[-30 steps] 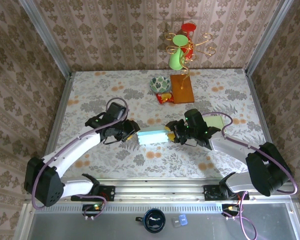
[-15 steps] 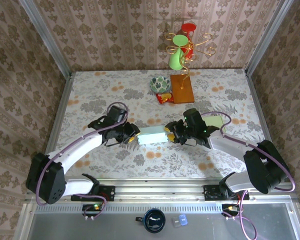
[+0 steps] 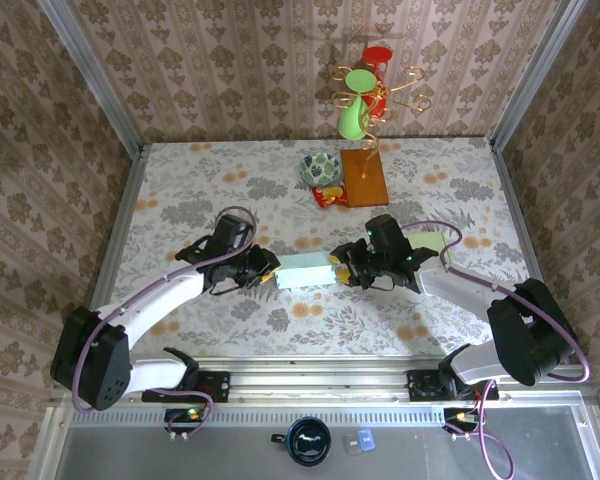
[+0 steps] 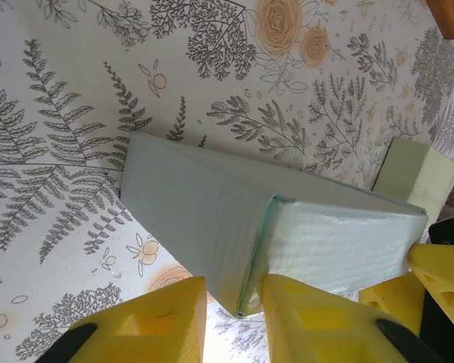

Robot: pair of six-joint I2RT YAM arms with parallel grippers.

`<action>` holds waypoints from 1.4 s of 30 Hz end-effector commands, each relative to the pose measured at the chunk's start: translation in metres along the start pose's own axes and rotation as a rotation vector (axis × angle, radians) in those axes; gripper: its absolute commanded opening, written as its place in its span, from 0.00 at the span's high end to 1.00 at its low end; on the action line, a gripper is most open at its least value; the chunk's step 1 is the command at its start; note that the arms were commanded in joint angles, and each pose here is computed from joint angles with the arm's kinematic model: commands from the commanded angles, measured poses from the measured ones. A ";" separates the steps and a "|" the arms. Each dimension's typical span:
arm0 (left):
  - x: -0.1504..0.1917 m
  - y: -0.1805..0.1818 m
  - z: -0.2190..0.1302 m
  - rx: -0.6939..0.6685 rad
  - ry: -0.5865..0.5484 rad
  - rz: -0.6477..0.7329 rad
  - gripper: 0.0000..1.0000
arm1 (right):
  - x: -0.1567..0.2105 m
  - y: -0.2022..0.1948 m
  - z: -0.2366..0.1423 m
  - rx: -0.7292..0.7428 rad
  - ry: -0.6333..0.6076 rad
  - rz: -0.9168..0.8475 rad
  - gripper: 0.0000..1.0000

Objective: Fold the paper box

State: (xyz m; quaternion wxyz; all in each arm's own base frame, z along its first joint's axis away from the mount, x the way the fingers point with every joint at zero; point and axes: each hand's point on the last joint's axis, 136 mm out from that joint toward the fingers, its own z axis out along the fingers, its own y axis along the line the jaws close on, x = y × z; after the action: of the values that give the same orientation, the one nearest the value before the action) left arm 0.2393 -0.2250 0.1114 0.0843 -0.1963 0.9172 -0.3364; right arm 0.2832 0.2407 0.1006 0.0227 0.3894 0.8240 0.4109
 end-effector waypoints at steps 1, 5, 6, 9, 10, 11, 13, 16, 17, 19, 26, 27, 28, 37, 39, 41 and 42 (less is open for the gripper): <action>0.011 0.048 0.013 -0.142 0.035 -0.047 0.77 | -0.006 -0.074 0.002 0.270 -0.028 0.112 0.56; 0.014 0.055 0.014 -0.151 0.039 -0.052 0.78 | -0.006 -0.078 0.002 0.282 -0.027 0.130 0.56; 0.015 0.057 0.015 -0.153 0.042 -0.051 0.79 | -0.006 -0.079 0.002 0.283 -0.028 0.134 0.57; 0.017 0.060 0.016 -0.156 0.044 -0.051 0.80 | -0.006 -0.078 0.003 0.278 -0.025 0.136 0.57; 0.017 0.060 0.016 -0.157 0.044 -0.051 0.80 | -0.006 -0.077 0.003 0.275 -0.025 0.135 0.57; 0.017 0.060 0.016 -0.155 0.042 -0.048 0.81 | -0.005 -0.073 0.002 0.266 -0.024 0.132 0.57; 0.017 0.060 0.016 -0.154 0.042 -0.043 0.81 | -0.005 -0.063 0.000 0.243 -0.028 0.115 0.56; 0.015 0.056 0.014 -0.146 0.030 -0.025 0.82 | -0.006 -0.037 -0.010 0.192 -0.057 0.076 0.47; 0.015 0.056 0.013 -0.147 0.028 -0.022 0.82 | -0.006 -0.026 -0.015 0.158 -0.072 0.071 0.44; 0.014 0.053 0.013 -0.144 0.023 -0.012 0.82 | -0.005 -0.009 -0.022 0.108 -0.097 0.095 0.38; 0.014 0.048 0.012 -0.144 0.015 0.016 0.84 | -0.006 0.008 -0.015 0.055 -0.097 0.238 0.29; 0.013 0.047 0.012 -0.144 0.012 0.020 0.84 | -0.005 0.013 -0.013 0.031 -0.088 0.252 0.29; 0.013 0.046 0.011 -0.140 0.010 0.027 0.84 | -0.008 0.009 -0.004 0.045 -0.084 0.276 0.28; 0.014 0.041 0.009 -0.143 0.009 0.060 0.85 | -0.007 0.026 0.026 0.046 -0.007 0.320 0.28; 0.014 0.039 0.008 -0.143 0.007 0.068 0.85 | -0.006 0.027 0.031 0.046 0.015 0.318 0.30; 0.015 0.039 0.008 -0.144 0.010 0.070 0.85 | -0.004 0.027 0.034 0.048 0.029 0.311 0.31; 0.014 0.038 0.008 -0.143 0.007 0.072 0.85 | -0.004 0.025 0.034 0.054 0.031 0.309 0.31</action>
State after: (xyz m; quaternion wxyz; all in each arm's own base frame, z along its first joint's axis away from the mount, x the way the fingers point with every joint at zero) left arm 0.2404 -0.2297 0.1140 0.1230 -0.1615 0.9176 -0.3417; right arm 0.3099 0.2580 0.0839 -0.0518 0.5168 0.7683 0.3740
